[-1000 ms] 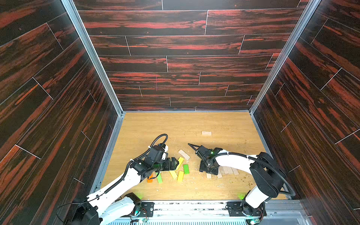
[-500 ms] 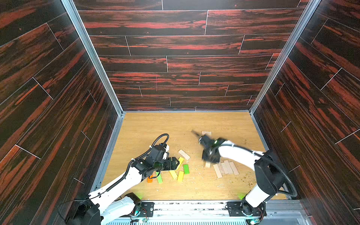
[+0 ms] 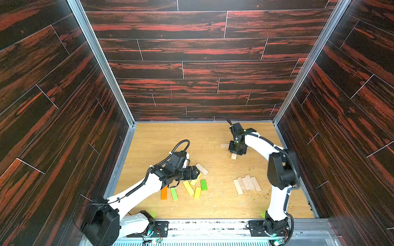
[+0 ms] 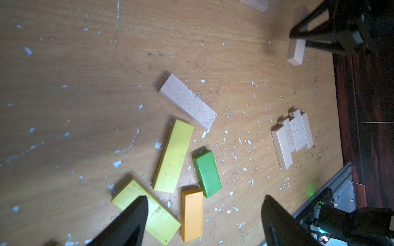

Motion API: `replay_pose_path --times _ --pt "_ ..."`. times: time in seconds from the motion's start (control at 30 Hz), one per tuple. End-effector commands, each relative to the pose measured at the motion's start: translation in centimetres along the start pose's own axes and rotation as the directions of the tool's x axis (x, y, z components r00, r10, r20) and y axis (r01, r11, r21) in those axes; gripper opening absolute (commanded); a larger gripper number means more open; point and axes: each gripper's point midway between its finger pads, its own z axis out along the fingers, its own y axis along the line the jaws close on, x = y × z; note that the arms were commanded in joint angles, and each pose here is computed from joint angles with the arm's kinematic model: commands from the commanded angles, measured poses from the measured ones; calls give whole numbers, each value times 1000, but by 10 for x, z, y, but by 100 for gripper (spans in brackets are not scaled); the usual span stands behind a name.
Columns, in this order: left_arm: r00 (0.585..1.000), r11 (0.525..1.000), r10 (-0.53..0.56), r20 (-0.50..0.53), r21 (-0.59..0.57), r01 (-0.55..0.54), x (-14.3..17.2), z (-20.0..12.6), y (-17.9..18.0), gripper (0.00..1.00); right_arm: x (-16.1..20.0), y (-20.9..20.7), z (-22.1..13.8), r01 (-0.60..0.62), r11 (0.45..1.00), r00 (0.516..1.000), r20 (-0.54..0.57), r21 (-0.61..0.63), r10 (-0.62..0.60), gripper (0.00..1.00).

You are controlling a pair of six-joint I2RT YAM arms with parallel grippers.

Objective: Assemble a giraffe with building blocks
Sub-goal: Assemble the building block at the center of the board.

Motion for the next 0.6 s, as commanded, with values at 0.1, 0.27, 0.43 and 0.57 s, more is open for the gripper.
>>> replay_pose_path --times 0.1,0.27,0.43,0.57 --pt "999 999 39 22 11 -39 -16 -3 -13 86 -11 -6 28 30 999 996 -81 18 -29 30" --pt "999 999 48 18 3 -48 -18 0 -13 86 -22 -8 40 77 997 992 -101 26 -74 30" --pt "999 999 53 4 -2 -53 -18 4 -12 86 -26 -11 53 90 996 988 -127 14 -87 32" --pt "999 999 52 1 -11 -52 -17 7 -9 86 -27 -13 61 98 995 985 -144 13 -95 35"
